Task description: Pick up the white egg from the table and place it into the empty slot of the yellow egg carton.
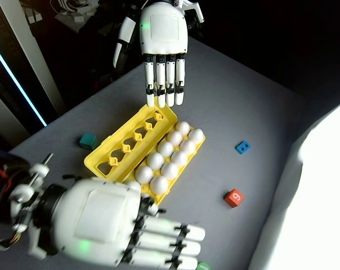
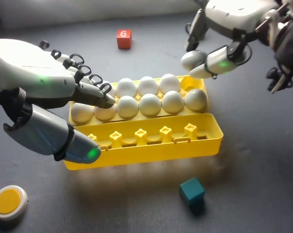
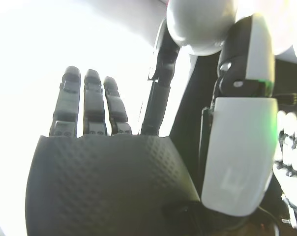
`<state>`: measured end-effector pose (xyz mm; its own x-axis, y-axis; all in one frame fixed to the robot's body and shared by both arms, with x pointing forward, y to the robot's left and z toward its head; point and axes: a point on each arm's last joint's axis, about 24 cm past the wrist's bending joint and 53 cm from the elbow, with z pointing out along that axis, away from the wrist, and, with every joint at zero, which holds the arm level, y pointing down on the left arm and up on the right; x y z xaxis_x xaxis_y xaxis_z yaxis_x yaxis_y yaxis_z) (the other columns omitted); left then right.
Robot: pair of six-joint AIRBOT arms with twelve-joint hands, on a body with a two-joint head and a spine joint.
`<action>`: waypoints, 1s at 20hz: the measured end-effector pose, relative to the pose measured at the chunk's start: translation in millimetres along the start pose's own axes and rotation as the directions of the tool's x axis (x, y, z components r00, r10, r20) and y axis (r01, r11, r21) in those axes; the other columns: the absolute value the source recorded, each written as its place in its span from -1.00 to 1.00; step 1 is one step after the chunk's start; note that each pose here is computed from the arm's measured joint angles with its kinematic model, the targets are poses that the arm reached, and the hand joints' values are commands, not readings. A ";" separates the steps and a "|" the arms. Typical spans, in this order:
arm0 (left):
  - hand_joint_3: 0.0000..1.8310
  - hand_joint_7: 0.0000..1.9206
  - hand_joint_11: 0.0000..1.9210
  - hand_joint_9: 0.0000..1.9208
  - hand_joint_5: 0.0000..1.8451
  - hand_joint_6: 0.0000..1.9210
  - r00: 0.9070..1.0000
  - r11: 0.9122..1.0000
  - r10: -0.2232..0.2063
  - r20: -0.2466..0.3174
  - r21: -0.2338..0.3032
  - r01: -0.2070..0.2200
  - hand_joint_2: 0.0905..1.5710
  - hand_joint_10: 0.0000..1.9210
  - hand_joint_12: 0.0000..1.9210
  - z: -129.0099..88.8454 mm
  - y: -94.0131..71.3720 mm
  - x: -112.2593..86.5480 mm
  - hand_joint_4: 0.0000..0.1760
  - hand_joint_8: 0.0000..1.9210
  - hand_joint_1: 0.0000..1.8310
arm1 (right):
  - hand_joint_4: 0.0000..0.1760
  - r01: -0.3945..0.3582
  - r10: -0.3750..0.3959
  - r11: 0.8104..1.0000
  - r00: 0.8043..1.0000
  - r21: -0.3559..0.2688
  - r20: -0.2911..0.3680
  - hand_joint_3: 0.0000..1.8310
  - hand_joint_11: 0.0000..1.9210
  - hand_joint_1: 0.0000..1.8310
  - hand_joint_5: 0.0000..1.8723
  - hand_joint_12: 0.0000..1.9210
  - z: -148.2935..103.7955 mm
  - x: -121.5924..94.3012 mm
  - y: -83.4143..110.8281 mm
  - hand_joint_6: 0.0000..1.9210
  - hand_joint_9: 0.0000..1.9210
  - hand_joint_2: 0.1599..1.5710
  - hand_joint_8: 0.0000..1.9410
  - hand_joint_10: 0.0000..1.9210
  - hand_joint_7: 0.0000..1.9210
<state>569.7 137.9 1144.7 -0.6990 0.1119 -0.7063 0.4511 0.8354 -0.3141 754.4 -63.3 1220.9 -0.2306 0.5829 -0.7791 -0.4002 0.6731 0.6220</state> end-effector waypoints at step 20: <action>-1.00 -0.85 -1.00 -0.85 -0.84 -1.00 1.000 1.000 0.000 -0.003 -0.002 0.000 0.46 -1.00 -0.59 0.4 0.6 1.3 -1.00 -0.99 -1.00 | 0.04 -0.114 0.114 0.993 0.993 0.027 -0.008 -1.00 -1.00 -0.08 -0.02 -1.00 3.1 27.2 -15.6 -1.00 -1.00 0.02 -0.98 -1.00 -0.90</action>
<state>569.2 138.4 1143.3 -0.7011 0.1134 -0.7040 0.4499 0.8363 -0.3133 757.1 -56.5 1190.3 -0.2818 0.6522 -0.7037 -0.3473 0.6144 0.7085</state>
